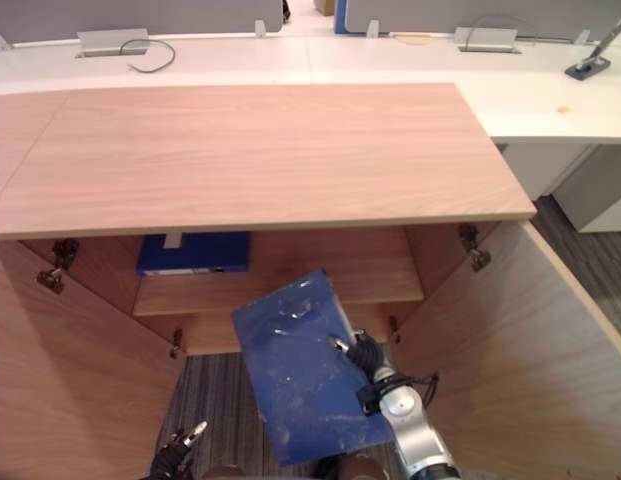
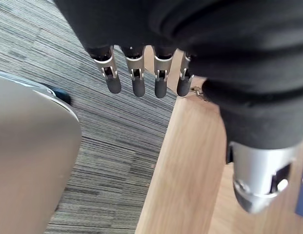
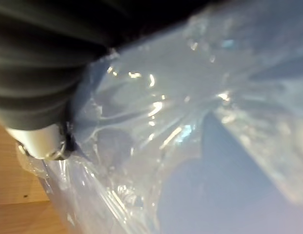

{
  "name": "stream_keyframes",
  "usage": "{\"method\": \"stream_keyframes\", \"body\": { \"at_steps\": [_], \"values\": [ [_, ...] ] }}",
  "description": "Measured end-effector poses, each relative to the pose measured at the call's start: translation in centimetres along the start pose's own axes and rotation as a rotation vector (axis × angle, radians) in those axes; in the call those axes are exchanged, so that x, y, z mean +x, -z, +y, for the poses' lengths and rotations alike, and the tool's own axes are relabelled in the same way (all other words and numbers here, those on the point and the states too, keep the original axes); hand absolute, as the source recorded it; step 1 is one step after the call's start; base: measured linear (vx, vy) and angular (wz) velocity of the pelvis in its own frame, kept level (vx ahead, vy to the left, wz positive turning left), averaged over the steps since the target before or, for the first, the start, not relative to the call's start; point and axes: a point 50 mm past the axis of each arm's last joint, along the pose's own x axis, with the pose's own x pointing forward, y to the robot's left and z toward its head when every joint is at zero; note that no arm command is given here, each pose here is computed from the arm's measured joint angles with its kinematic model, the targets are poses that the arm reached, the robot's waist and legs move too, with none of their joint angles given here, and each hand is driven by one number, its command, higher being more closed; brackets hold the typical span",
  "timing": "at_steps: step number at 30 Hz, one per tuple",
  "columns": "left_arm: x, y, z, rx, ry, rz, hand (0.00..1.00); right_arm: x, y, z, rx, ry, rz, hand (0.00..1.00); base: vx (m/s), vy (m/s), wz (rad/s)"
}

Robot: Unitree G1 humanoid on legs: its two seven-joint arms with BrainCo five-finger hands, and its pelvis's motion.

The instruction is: Walk over to the cabinet, pick up the folder, carry it to the office cabinet, place the folder inside the office cabinet, then close the office cabinet door

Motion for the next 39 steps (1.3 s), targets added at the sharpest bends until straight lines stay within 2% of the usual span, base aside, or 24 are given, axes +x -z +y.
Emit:
{"method": "stream_keyframes", "body": {
  "at_steps": [7,8,12,21,31,35,39],
  "values": [
    [0.0,-0.2,0.6,0.006,-0.025,-0.009,0.00,0.0,0.0,-0.1,0.004,0.020,0.002,1.00,0.19,0.033,-0.15],
    [-0.9,2.1,1.2,0.029,-0.045,0.059,0.00,0.0,0.0,-0.3,-0.006,0.014,0.001,1.00,0.20,0.262,-0.68],
    [-1.3,3.5,3.3,0.066,-0.105,0.134,0.00,-0.2,0.4,0.9,0.053,0.008,0.020,1.00,0.23,0.200,-0.10],
    [-1.5,3.8,3.5,0.081,-0.102,0.141,0.00,-0.7,1.0,1.9,0.119,0.002,0.043,1.00,0.07,0.072,-0.05],
    [-1.6,3.9,3.1,0.078,-0.088,0.139,0.00,-1.3,2.0,-1.1,0.555,0.196,0.031,1.00,-0.06,0.007,-0.03],
    [-1.7,4.1,2.9,0.079,-0.080,0.144,0.00,-1.4,1.7,-3.3,0.791,0.339,-0.042,1.00,-0.06,0.039,-0.05],
    [-1.6,4.1,2.3,0.086,-0.064,0.145,0.00,-0.8,-0.1,-7.5,1.052,0.548,-0.207,1.00,-0.01,0.040,0.06]
  ]
}}
